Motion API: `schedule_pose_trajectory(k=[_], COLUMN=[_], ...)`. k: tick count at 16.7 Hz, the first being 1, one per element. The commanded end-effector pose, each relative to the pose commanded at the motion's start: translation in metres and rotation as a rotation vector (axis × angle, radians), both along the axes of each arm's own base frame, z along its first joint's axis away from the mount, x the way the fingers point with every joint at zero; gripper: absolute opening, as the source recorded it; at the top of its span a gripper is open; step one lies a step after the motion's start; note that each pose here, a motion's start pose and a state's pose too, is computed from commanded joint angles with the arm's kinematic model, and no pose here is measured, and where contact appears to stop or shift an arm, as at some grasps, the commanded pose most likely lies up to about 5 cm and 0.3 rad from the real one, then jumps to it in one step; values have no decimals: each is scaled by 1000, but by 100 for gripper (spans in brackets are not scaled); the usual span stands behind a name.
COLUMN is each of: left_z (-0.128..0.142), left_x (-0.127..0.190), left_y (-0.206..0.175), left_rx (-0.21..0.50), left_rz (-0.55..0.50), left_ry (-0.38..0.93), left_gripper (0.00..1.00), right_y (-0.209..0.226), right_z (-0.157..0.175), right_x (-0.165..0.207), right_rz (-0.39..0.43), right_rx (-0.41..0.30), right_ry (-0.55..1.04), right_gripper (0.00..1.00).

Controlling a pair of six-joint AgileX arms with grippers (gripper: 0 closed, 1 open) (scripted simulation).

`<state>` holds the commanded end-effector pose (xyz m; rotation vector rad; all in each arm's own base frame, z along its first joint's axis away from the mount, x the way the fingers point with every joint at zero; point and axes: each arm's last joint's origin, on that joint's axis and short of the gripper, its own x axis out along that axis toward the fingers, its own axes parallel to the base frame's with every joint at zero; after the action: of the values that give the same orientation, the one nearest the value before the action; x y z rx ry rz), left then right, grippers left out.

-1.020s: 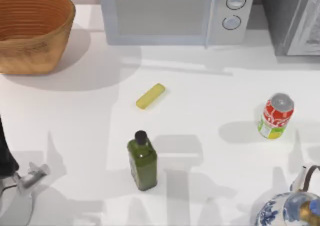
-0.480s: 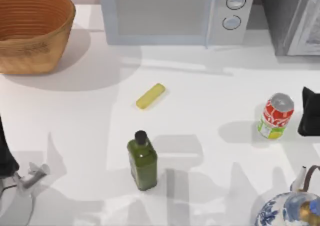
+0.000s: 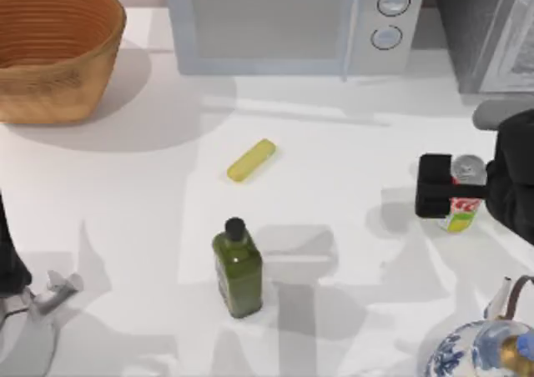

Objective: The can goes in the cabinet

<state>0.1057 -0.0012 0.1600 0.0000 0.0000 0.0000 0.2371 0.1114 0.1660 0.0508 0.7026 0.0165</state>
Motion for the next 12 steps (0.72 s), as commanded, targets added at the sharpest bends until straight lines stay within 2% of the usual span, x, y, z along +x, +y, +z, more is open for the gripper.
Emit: schedule_pose_trajectory(k=[4,9,12], left_z=[0,0,0], left_x=[0,0,0], left_y=[0,0,0], left_rx=[0,0,0], left_rz=[0,0,0], left_ry=[0,0,0], left_gripper=[100,100,100], right_y=[3,2,1], right_z=[-25,-25,-30], right_x=[2,3,18], right_rz=[-6,-9,-6], right_rx=[-53,-52,-52], right_ry=[90,89,88], right_gripper=[100,100,100])
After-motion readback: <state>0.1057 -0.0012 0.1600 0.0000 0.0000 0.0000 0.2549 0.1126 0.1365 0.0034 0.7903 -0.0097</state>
